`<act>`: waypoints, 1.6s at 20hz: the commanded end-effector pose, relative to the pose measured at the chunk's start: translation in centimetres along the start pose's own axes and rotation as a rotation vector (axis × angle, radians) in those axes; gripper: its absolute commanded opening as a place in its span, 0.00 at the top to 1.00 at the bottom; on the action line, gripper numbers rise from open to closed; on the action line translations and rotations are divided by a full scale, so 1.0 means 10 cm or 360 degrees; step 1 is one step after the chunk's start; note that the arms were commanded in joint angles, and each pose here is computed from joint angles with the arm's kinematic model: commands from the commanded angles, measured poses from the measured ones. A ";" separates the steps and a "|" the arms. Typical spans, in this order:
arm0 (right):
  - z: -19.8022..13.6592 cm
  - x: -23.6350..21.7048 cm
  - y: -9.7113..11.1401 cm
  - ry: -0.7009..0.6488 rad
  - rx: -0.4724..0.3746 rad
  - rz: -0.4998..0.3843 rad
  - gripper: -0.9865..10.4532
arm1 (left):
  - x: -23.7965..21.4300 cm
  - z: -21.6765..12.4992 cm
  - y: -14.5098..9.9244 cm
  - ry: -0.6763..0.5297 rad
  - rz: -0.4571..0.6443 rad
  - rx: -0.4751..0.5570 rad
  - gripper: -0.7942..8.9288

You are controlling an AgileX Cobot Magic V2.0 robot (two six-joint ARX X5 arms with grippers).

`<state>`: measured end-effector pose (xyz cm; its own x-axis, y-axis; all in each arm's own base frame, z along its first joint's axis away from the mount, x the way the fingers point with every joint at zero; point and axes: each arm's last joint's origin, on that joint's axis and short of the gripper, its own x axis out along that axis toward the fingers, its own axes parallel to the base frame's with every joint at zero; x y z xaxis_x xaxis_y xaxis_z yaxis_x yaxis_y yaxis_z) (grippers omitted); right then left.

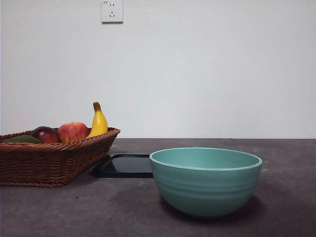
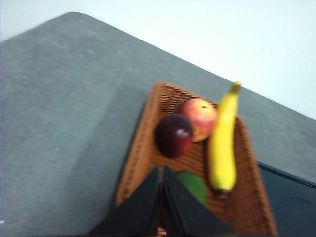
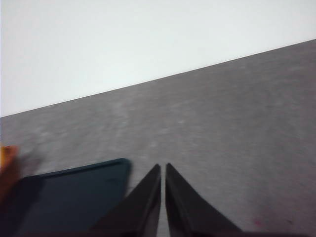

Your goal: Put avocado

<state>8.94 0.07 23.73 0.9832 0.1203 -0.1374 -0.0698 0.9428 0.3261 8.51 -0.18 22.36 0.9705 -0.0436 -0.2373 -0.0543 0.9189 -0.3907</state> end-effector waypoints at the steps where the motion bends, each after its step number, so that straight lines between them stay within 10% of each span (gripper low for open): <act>1: 0.20 -0.01 0.09 0.0073 -0.0032 0.0108 0.91 | -0.04 0.19 -0.10 0.0060 -0.0057 0.0083 0.91; 26: 0.89 0.26 0.83 0.1195 -0.0399 0.0772 0.91 | 0.03 0.93 -0.65 0.1053 -0.0549 0.0475 0.91; 32: 0.89 0.25 0.83 0.1199 -0.0386 0.0770 0.57 | 0.03 0.93 -0.65 0.1060 -0.0544 0.0471 0.46</act>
<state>12.32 5.39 33.83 0.4625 0.6033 -0.6497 -0.5504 0.7699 0.3230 11.21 -2.50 32.45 0.5623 -0.4748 -0.6771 0.3521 0.8783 -0.3235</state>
